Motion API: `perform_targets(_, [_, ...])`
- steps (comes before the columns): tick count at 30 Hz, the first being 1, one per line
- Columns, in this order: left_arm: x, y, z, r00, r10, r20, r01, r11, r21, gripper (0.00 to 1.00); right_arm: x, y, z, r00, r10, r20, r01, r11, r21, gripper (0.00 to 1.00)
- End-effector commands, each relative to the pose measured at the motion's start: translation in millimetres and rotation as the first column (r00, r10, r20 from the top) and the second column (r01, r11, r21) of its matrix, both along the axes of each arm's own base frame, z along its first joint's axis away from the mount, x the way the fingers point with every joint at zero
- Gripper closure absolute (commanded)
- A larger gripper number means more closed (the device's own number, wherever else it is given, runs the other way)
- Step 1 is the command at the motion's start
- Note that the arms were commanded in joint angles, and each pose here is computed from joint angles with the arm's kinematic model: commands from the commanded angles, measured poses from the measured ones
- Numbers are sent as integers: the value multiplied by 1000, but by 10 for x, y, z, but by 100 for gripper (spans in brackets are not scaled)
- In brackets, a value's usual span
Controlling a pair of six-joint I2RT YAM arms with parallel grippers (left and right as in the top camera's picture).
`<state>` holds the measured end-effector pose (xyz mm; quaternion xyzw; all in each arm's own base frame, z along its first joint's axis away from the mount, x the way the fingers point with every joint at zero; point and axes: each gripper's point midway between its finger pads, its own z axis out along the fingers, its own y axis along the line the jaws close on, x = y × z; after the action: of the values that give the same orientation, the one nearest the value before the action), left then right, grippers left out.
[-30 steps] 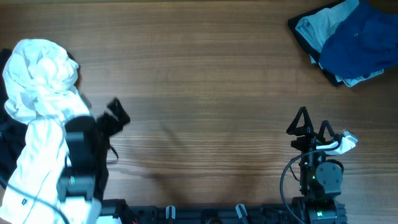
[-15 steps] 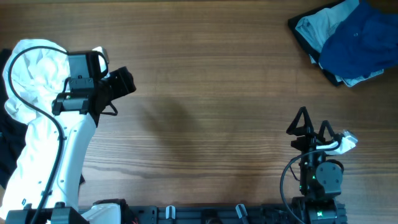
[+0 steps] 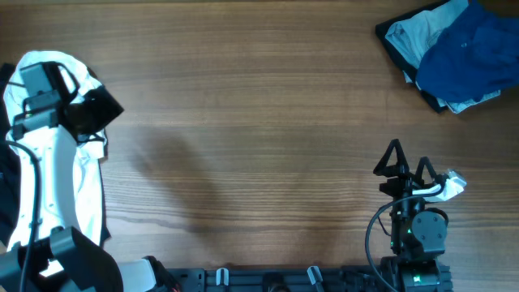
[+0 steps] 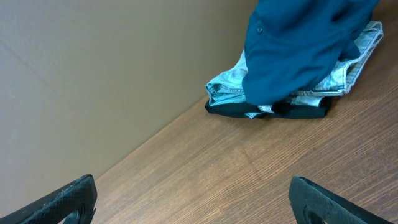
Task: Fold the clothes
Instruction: 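Lower the left gripper onto the white T-shirt and grasp it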
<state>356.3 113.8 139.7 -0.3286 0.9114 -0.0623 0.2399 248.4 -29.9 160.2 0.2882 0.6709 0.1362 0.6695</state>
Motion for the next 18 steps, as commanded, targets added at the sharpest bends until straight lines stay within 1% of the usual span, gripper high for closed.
perform_targets(1, [-73,340,48,991,129,-27,-130,991,-22,23,-3,-1,24,1000,-2,13,2,1000,8,0])
perform_targets(3, [-177,537,30,976,212,-51,-215,976,-44,24,-3,-1,24,1000,-2,13,2,1000,8,0])
perform_targets(5, [-280,693,12,960,268,-78,-273,960,-59,24,-3,-1,24,1000,-2,13,2,1000,8,0])
perform_targets(8, [-340,833,-40,946,299,-121,-310,947,-82,26,-3,-1,24,1000,-2,13,2,1000,8,0])
perform_targets(9, [-323,859,-71,948,287,-140,-300,951,-82,26,-3,-1,24,1000,-2,13,2,1000,8,0])
perform_targets(11, [-261,881,-136,946,275,-170,-292,952,-90,22,-3,-1,24,1000,-2,13,2,1000,8,0])
perform_targets(14, [-134,893,-225,950,236,-205,-260,961,-95,22,-3,-1,25,1000,-2,13,2,1000,8,0])
perform_targets(18, [26,920,-288,942,213,-261,-249,962,-114,24,-3,0,24,1000,-1,13,1,1000,8,0])
